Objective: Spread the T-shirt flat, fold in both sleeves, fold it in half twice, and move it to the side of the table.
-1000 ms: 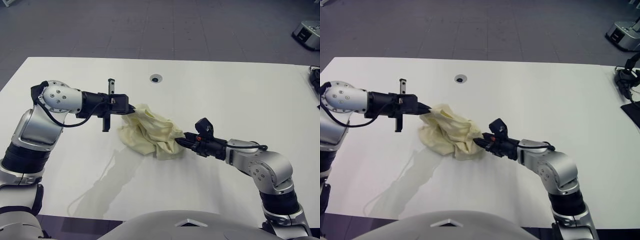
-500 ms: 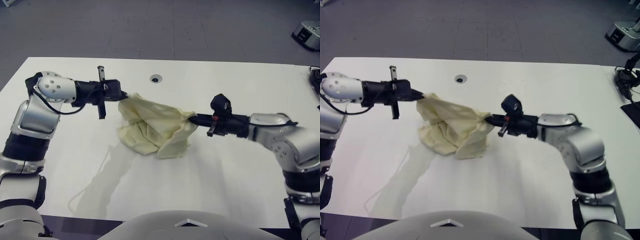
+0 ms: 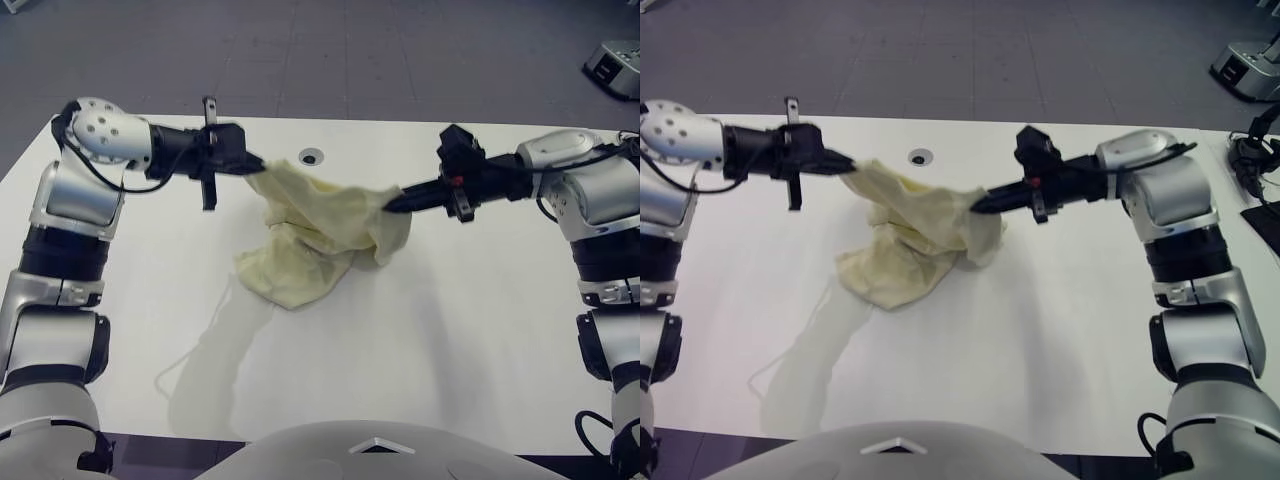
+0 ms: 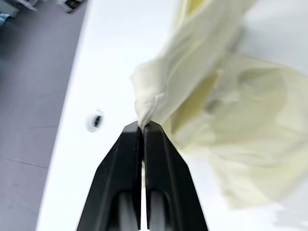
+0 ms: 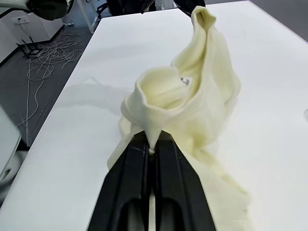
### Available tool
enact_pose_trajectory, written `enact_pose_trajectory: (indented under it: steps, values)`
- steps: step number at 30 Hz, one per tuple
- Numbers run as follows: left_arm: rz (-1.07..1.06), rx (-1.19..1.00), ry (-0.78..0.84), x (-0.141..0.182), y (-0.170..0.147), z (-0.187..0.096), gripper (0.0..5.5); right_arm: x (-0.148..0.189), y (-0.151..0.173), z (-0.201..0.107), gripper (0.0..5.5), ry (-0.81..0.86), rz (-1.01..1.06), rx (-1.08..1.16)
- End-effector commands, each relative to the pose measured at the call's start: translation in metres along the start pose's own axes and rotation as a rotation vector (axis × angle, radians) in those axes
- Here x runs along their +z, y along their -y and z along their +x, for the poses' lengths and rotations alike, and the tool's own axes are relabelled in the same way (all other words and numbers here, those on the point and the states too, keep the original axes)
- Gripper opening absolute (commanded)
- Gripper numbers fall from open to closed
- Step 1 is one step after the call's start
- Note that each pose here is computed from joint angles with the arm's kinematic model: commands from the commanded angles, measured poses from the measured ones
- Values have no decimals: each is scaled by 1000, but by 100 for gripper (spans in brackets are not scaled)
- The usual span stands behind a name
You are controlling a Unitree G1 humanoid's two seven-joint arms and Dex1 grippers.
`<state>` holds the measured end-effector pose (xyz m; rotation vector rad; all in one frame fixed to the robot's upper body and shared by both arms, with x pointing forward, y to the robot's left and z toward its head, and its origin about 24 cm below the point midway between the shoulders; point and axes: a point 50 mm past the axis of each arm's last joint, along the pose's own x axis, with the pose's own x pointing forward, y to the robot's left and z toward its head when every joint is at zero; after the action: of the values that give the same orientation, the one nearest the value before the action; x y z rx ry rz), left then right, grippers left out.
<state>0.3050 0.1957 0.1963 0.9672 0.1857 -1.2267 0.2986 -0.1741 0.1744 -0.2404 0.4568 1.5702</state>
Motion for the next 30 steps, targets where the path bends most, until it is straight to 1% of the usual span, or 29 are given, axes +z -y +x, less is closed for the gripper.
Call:
enact_pose_trajectory:
  steps: [1,3,7,11,14,15,17,19,21,22,24,28,30]
  values:
    - [-50,-96,0,1,35,5,0,-36,-14,17,1,-107,61,90]
    - [-75,-120,13,3,48,9,0,-57,-19,26,1,-165,89,109]
    - [-92,-119,37,10,56,16,0,-85,-22,36,1,-251,114,131]
    - [-99,-64,64,15,55,23,0,-90,-9,40,1,-327,18,47]
    - [-115,-43,82,16,57,29,0,-81,3,39,1,-321,-81,-59]
    - [-123,-41,86,16,59,31,0,-76,8,38,30,-303,-106,-112]
    - [-136,-34,90,16,63,34,0,-68,11,32,56,-276,-142,-190]
    - [-144,-26,86,15,64,35,0,-60,6,23,91,-246,-169,-249]
    - [-153,-13,78,13,66,34,0,-51,-11,12,131,-213,-196,-312]
    - [-156,-10,75,13,67,34,0,-48,-19,9,142,-205,-204,-335]
    - [-165,-3,72,13,69,33,0,-45,-37,5,183,-194,-209,-414]
    - [-190,17,65,12,74,30,0,-59,-76,1,239,-255,-169,-600]
    - [-204,27,56,11,77,27,0,-61,-90,5,280,-242,-127,-632]
